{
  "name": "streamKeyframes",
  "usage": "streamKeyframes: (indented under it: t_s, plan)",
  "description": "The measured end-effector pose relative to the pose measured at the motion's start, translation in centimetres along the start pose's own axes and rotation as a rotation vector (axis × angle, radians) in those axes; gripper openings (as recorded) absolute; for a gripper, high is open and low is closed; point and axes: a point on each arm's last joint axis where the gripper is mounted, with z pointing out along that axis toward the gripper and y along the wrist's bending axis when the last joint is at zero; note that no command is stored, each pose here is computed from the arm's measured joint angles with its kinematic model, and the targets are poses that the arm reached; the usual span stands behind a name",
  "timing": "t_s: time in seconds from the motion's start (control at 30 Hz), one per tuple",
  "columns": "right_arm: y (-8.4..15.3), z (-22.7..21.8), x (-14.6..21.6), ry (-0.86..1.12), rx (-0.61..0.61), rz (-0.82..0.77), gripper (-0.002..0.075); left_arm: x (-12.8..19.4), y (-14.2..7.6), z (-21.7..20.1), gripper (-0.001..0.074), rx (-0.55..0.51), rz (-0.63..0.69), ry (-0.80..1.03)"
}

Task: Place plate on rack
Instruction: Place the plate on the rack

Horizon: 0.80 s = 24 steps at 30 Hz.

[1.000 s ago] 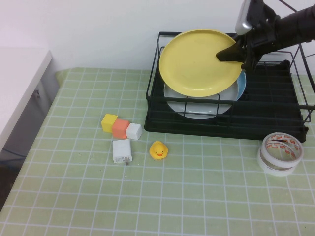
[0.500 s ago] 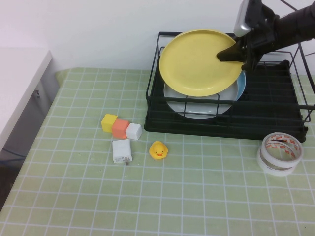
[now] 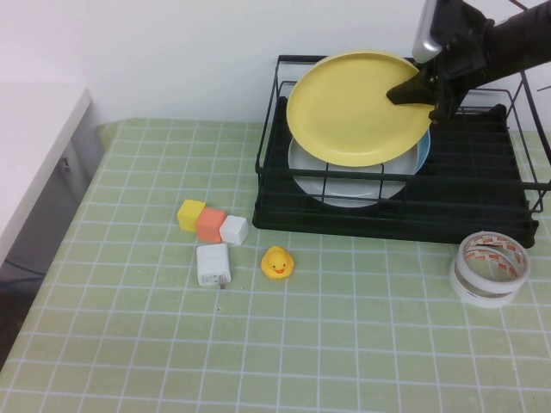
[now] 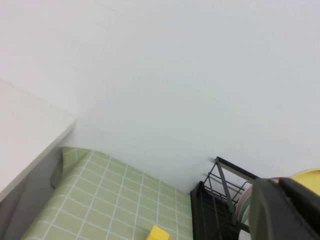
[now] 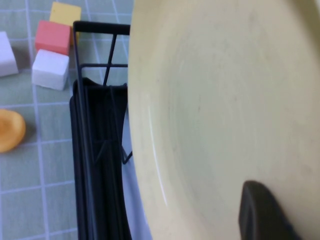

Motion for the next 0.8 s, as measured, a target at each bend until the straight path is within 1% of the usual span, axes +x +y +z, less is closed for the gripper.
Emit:
streamKeyframes:
  t_s: [0.3, 0.8]
  plan:
    - [0.14, -0.32, -0.11, 0.018, -0.013, -0.014, 0.0132, 0.11, -0.36, -0.01, -0.0001, 0.040, 0.000, 0.012]
    - [0.20, -0.40, -0.10, 0.026, -0.020, -0.012, 0.0134, 0.12, -0.39, -0.01, -0.0001, 0.043, 0.000, 0.013]
